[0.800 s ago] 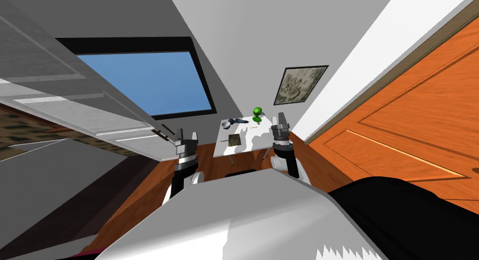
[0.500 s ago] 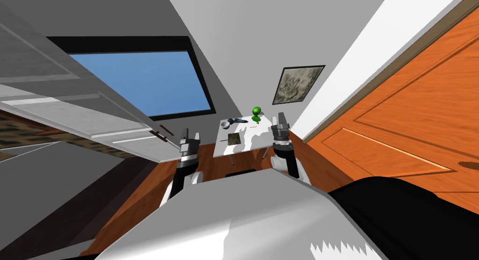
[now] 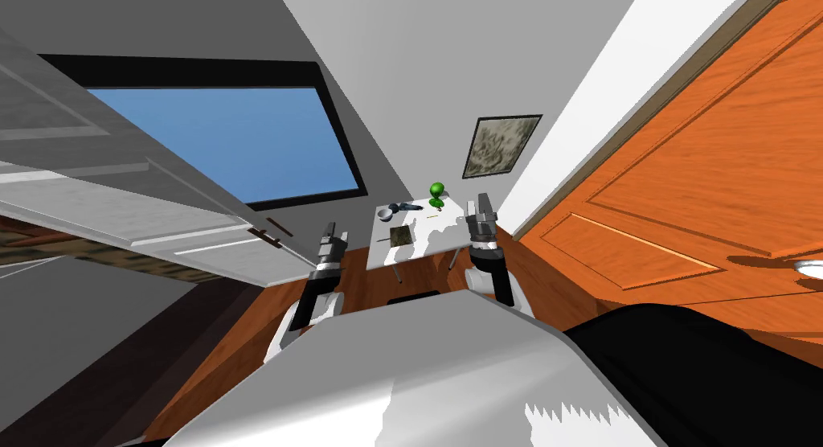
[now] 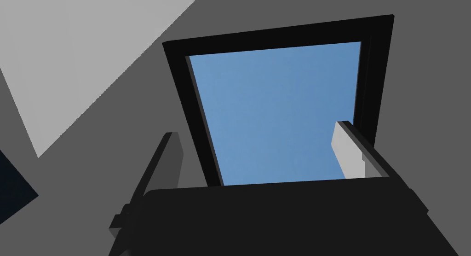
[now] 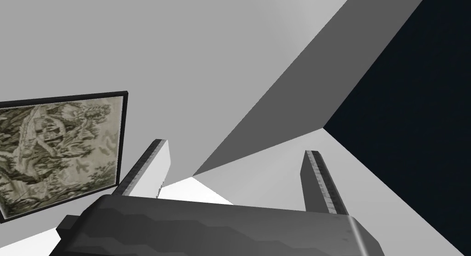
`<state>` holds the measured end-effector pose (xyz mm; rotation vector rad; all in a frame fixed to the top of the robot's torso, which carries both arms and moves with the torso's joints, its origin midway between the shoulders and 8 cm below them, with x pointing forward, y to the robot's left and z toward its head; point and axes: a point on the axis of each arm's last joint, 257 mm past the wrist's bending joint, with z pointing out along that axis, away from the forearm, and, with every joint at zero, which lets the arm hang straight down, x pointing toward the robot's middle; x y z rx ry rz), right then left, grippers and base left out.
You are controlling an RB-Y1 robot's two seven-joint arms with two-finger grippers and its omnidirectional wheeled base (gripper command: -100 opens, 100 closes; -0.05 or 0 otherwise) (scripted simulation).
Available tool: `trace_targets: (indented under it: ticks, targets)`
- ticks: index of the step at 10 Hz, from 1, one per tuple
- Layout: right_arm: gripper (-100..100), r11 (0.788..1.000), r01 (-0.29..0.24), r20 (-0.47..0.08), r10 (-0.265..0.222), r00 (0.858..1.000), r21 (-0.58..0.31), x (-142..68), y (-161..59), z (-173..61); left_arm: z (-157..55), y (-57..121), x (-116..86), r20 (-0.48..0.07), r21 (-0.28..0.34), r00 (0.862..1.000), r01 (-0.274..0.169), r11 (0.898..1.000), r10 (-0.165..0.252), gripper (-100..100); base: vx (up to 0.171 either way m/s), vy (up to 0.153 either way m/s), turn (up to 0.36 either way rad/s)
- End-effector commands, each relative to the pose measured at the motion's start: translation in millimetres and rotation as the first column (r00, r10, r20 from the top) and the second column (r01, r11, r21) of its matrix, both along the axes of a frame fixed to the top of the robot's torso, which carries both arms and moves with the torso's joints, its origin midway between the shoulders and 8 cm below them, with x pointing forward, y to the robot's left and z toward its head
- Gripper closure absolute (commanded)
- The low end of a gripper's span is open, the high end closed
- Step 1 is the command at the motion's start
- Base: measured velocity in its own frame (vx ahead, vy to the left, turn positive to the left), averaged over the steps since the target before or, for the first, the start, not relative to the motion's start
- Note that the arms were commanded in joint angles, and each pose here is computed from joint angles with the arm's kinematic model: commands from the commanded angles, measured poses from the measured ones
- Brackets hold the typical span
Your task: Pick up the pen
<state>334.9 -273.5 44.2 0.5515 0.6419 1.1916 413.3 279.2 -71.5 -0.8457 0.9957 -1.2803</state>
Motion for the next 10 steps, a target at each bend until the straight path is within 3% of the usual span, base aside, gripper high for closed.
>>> trace_targets:
  ticks: [1, 4, 7, 8, 9, 10]
  targets:
    - [0, 1.000, 0.000, 0.000, 0.000, 1.000, 0.000, 0, 0, 0, -23, 5.3, 10, -0.066, 0.020, 0.998, 0.000, 1.000, 0.001, -100, -0.024, 0.020, -0.107]
    - [0, 1.000, 0.000, 0.000, 0.000, 1.000, 0.000, 0, 0, 0, -56, 21.5, 29, -0.177, 0.053, 0.984, -0.006, 0.999, 0.016, -100, -0.033, 0.028, -0.104]
    - [0, 1.000, 0.000, 0.000, 0.000, 1.000, 0.000, 0, 0, 0, -77, 33.3, 38, -0.247, 0.070, 0.968, -0.016, 0.997, 0.033, -100, -0.024, 0.020, -0.089]
    - [0, 1.000, 0.000, 0.000, 0.000, 1.000, 0.000, 0, 0, 0, -92, 45.3, 45, -0.295, 0.088, 0.954, -0.023, 0.996, 0.048, -100, -0.022, 0.020, -0.121]
    - [0, 1.000, 0.000, 0.000, 0.000, 1.000, 0.000, 0, 0, 0, -97, 46.8, 46, -0.311, 0.088, 0.949, -0.026, 0.996, 0.053, -100, -0.018, 0.018, -0.075]
    - [0, 1.000, 0.000, 0.000, 0.000, 1.000, 0.000, 0, 0, 0, -112, 61.2, 53, -0.360, 0.105, 0.930, -0.037, 0.994, 0.072, -100, -0.023, 0.011, -0.158]
